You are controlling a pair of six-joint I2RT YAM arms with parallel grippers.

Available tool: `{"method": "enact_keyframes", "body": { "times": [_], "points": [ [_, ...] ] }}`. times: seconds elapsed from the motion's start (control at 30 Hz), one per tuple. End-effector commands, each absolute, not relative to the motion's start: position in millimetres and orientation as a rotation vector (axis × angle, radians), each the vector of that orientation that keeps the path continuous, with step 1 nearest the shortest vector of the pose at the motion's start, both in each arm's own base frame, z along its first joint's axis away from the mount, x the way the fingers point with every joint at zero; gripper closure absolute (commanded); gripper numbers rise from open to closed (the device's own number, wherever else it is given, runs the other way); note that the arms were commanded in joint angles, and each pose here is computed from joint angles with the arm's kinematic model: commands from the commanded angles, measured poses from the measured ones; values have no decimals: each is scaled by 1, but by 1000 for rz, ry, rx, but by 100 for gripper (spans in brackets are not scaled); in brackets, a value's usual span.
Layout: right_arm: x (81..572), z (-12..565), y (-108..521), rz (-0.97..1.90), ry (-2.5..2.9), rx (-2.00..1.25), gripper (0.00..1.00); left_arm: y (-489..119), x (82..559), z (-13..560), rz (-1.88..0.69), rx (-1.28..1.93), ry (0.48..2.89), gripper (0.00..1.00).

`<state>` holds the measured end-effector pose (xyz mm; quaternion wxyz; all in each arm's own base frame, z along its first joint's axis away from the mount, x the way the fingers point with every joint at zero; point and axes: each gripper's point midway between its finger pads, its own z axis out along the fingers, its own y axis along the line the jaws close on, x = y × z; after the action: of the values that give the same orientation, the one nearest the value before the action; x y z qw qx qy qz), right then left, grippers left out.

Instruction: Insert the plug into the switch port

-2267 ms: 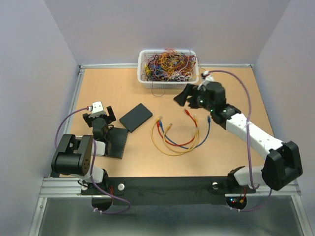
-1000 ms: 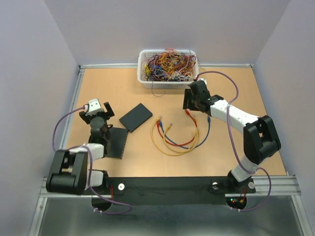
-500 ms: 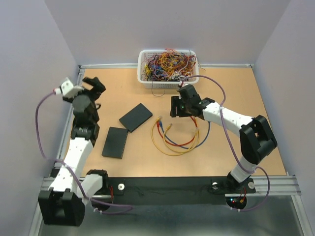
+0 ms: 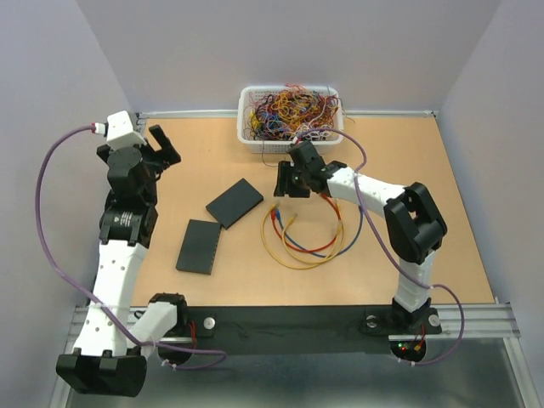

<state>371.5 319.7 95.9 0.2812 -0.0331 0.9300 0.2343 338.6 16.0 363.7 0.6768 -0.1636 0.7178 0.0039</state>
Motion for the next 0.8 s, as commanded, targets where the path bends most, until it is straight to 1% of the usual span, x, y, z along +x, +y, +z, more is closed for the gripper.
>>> {"method": "enact_keyframes", "body": {
  "times": [0.0, 0.17, 0.3, 0.63, 0.77],
  "points": [
    [384, 105, 335, 686, 2467, -62, 41, 17, 328, 333, 45, -339, 1651, 1],
    [383, 84, 344, 669, 2513, -81, 41, 22, 328, 301, 74, -364, 1701, 2],
    [382, 72, 349, 636, 2537, -91, 41, 23, 326, 287, 80, -379, 1709, 3],
    [387, 51, 357, 539, 2578, -113, 41, 21, 327, 282, 67, -377, 1714, 3],
    [384, 46, 356, 521, 2597, -114, 43, 21, 326, 281, 63, -379, 1714, 4]
  ]
}}
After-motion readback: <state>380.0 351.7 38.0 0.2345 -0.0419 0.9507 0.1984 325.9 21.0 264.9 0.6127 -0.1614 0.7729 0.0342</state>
